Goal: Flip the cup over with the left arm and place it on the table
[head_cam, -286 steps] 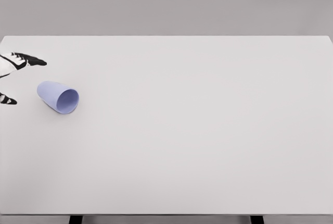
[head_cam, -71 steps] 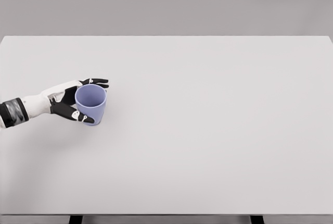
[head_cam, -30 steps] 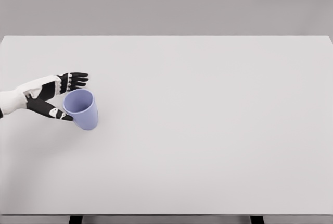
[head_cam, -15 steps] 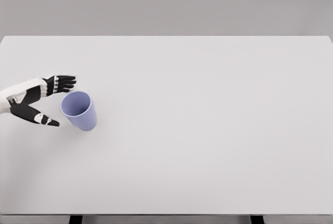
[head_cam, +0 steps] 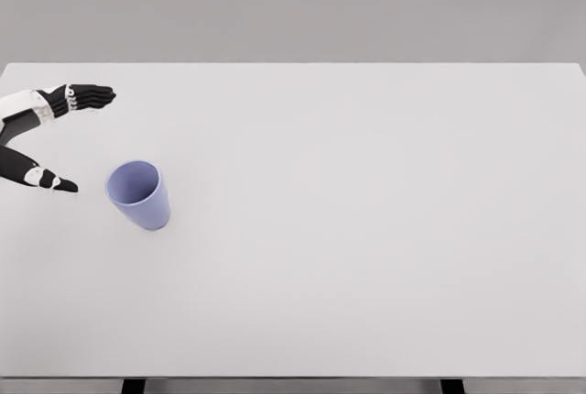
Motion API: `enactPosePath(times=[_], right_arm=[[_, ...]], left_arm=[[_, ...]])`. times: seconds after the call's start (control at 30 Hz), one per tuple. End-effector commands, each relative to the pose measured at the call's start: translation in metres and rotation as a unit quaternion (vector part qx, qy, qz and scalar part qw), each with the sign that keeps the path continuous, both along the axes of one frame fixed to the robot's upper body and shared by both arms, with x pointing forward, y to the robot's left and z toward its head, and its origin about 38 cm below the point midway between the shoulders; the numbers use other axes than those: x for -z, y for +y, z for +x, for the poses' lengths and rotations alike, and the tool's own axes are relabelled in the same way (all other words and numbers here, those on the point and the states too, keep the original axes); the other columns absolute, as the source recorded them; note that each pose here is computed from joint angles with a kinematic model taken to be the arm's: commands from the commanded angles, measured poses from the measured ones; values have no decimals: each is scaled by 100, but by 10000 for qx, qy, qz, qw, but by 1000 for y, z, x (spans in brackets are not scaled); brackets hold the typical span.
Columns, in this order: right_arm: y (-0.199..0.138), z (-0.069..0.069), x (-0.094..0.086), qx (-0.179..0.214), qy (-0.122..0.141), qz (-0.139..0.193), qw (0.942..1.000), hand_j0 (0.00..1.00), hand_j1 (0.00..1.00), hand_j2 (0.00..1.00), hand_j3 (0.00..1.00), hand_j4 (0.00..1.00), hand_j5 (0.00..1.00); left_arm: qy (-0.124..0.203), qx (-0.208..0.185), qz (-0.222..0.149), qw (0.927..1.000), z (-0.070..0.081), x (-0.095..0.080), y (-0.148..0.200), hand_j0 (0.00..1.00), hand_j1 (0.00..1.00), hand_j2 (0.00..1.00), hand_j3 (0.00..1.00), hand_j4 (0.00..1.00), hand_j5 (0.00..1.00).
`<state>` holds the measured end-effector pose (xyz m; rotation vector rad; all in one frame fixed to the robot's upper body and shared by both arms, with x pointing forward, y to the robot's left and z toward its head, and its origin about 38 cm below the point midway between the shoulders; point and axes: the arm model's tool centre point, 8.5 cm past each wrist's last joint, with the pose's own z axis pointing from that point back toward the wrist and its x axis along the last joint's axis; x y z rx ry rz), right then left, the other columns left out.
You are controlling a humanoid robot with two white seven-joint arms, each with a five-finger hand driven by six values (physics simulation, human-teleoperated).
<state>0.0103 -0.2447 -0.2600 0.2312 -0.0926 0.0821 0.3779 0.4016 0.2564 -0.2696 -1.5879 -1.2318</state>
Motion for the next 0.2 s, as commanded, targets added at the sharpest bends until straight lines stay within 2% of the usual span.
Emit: enactPosePath(times=[0.0,0.17], right_arm=[[0,0,0,1,-2,1,10000,100,100,100,100,100,100],[0,0,0,1,-2,1,10000,100,100,100,100,100,100]], left_arm=[[-40,98,-56,9999,-1,-5,-7,100,100,100,100,100,100],[-72,114,-67,9999,-1,-8,-8,100,100,100,100,100,100]])
